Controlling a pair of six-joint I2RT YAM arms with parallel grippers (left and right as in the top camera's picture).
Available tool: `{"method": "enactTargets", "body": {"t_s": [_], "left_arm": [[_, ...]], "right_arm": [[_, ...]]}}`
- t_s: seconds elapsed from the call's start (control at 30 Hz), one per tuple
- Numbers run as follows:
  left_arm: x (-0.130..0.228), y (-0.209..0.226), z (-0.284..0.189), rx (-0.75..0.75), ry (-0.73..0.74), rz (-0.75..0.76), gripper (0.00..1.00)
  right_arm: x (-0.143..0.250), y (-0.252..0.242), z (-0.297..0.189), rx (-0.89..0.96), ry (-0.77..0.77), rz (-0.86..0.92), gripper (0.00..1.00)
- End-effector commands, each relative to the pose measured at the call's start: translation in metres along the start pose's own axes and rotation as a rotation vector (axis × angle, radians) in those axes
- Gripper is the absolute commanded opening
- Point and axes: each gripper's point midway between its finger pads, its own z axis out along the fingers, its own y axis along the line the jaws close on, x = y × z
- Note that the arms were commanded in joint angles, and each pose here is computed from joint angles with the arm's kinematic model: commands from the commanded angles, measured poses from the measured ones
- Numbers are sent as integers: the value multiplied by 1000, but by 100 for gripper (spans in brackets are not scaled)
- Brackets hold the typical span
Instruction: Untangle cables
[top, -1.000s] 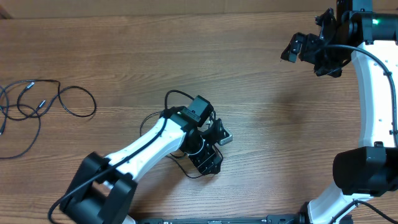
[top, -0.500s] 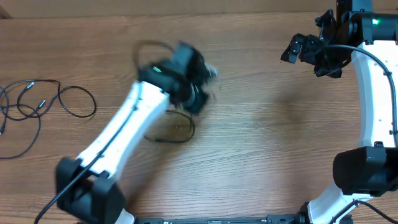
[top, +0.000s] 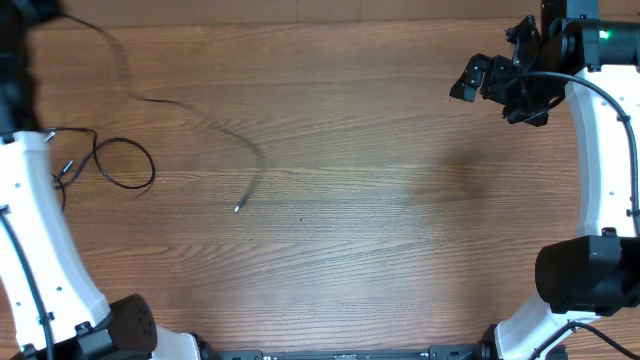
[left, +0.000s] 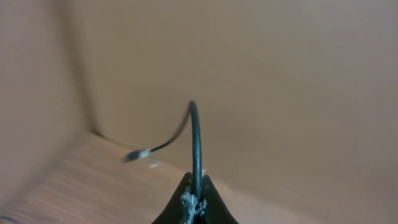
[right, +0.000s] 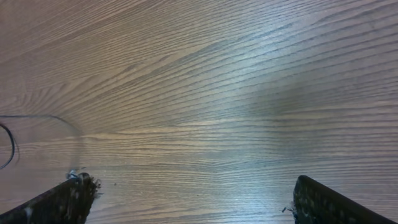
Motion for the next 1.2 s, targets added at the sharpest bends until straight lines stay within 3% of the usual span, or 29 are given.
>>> {"method": "enactTargets", "body": {"t_s": [0.0,0.17,0.4,0.47,0.7,0.77,0.87,0.97,1.17], "left_arm": [[-54,53,-20,-109,-183,-58,4],[-85,116,-41,-268,-314,-140,4],[-84,125,-41,-288,-315,-142,4],[-70,127,-36,-299,-258,-149,4],[65,144,-21,-399,267,-205,7],[102,147,-13,-406,406,-223,23],[150,143,2,-364,579,-259,69],[165,138,6,-334,638,-281,71],[131,102,-18,-168,564,-270,71]], "right_arm": [[0,4,-3,-11,-9,-6,100],[1,3,-3,-10,-6,-6,100],[1,3,-3,-10,-6,-5,100],[1,3,-3,-10,-6,-5,100],[3,3,-3,-9,1,-4,100],[4,3,-3,-9,4,-4,100],[5,3,-3,-8,9,-3,100],[8,4,-3,-7,20,-1,100],[12,14,0,-15,31,-26,100]]}}
